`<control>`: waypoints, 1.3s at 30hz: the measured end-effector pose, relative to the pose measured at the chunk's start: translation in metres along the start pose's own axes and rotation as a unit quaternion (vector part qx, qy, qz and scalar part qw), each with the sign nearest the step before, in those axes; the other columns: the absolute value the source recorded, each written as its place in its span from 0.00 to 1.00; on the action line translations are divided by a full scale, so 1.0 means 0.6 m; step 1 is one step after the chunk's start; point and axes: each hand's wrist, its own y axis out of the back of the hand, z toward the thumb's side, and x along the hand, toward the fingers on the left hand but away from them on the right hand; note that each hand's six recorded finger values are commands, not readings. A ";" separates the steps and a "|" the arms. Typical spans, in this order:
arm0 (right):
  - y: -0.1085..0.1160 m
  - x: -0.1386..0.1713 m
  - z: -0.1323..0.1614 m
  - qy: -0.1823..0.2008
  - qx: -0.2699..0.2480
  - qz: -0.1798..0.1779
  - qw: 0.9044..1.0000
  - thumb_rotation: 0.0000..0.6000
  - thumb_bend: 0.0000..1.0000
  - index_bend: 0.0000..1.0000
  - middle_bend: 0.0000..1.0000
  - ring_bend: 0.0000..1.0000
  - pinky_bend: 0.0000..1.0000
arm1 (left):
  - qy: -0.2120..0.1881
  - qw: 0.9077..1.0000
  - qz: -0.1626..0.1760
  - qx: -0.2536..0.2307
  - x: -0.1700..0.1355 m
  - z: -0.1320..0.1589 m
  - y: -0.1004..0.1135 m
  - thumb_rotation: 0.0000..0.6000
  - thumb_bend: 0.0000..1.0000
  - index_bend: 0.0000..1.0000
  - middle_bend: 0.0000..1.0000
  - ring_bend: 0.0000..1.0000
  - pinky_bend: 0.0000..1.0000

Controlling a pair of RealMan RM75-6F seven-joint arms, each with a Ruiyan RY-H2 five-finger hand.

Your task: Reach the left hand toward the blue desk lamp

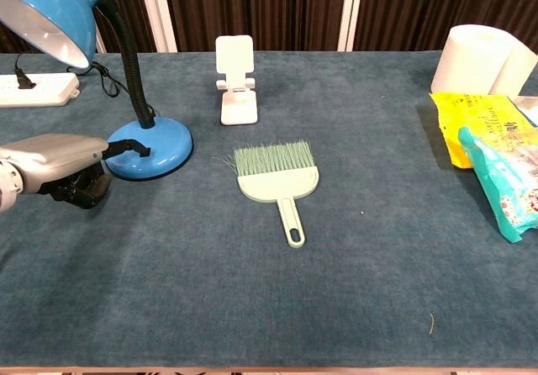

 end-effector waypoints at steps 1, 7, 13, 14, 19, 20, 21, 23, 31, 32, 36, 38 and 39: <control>0.000 0.000 0.000 0.000 0.000 0.000 1.000 1.00 0.25 0.03 0.01 0.05 0.00 | 0.000 1.000 -0.001 0.002 0.000 0.000 -0.001 1.00 0.73 0.17 0.82 0.68 0.69; 0.000 0.000 0.001 0.002 0.000 0.000 1.000 1.00 0.25 0.03 0.01 0.05 0.00 | 0.004 1.000 -0.007 0.021 0.000 -0.002 -0.006 1.00 0.73 0.26 0.82 0.68 0.69; -0.002 0.001 0.001 0.003 0.003 0.000 1.000 1.00 0.25 0.03 0.01 0.05 0.00 | 0.007 1.000 0.007 0.029 -0.003 0.002 0.004 1.00 0.71 0.24 0.81 0.67 0.69; -0.002 0.001 0.001 0.002 0.004 0.000 1.000 1.00 0.25 0.03 0.01 0.05 0.00 | 0.006 0.999 0.014 0.029 -0.005 0.005 0.009 1.00 0.69 0.24 0.80 0.67 0.69; -0.003 0.001 0.001 0.003 0.005 0.001 1.000 1.00 0.25 0.03 0.01 0.05 0.00 | -0.013 0.997 0.072 0.021 -0.031 0.024 0.051 1.00 0.52 0.18 0.76 0.63 0.66; -0.003 0.002 0.001 0.004 0.005 0.002 1.000 1.00 0.25 0.03 0.01 0.05 0.00 | -0.018 0.996 0.081 0.018 -0.038 0.028 0.058 1.00 0.51 0.17 0.75 0.61 0.65; -0.004 0.002 0.002 0.004 0.005 0.003 1.000 1.00 0.25 0.03 0.01 0.05 0.00 | -0.026 0.995 0.091 0.015 -0.049 0.033 0.066 1.00 0.50 0.16 0.73 0.59 0.63; -0.005 0.002 0.003 0.005 0.005 0.004 1.000 1.00 0.25 0.03 0.01 0.05 0.00 | -0.035 0.994 0.098 0.009 -0.067 0.036 0.074 1.00 0.48 0.16 0.70 0.56 0.59; -0.010 0.003 0.005 0.007 0.009 0.008 1.000 1.00 0.25 0.03 0.01 0.05 0.00 | -0.024 0.998 0.050 0.008 -0.151 0.009 0.071 1.00 0.30 0.13 0.38 0.28 0.33; -0.010 0.003 0.005 0.007 0.009 0.008 1.000 1.00 0.25 0.03 0.01 0.05 0.00 | -0.017 0.999 0.045 0.010 -0.163 -0.001 0.071 1.00 0.28 0.13 0.33 0.23 0.31; -0.010 0.004 0.005 0.007 0.009 0.008 1.000 1.00 0.25 0.03 0.01 0.05 0.00 | 0.037 0.998 0.056 0.016 -0.223 -0.052 0.076 1.00 0.22 0.11 0.21 0.09 0.19; -0.010 0.004 0.006 0.008 0.009 0.008 1.000 1.00 0.25 0.03 0.01 0.05 0.00 | 0.067 0.995 0.065 0.015 -0.251 -0.077 0.076 1.00 0.20 0.10 0.17 0.04 0.15; -0.010 0.005 0.007 0.009 0.009 0.009 1.000 1.00 0.25 0.03 0.01 0.05 0.00 | 0.086 0.994 0.071 0.013 -0.270 -0.093 0.076 1.00 0.20 0.10 0.14 0.02 0.13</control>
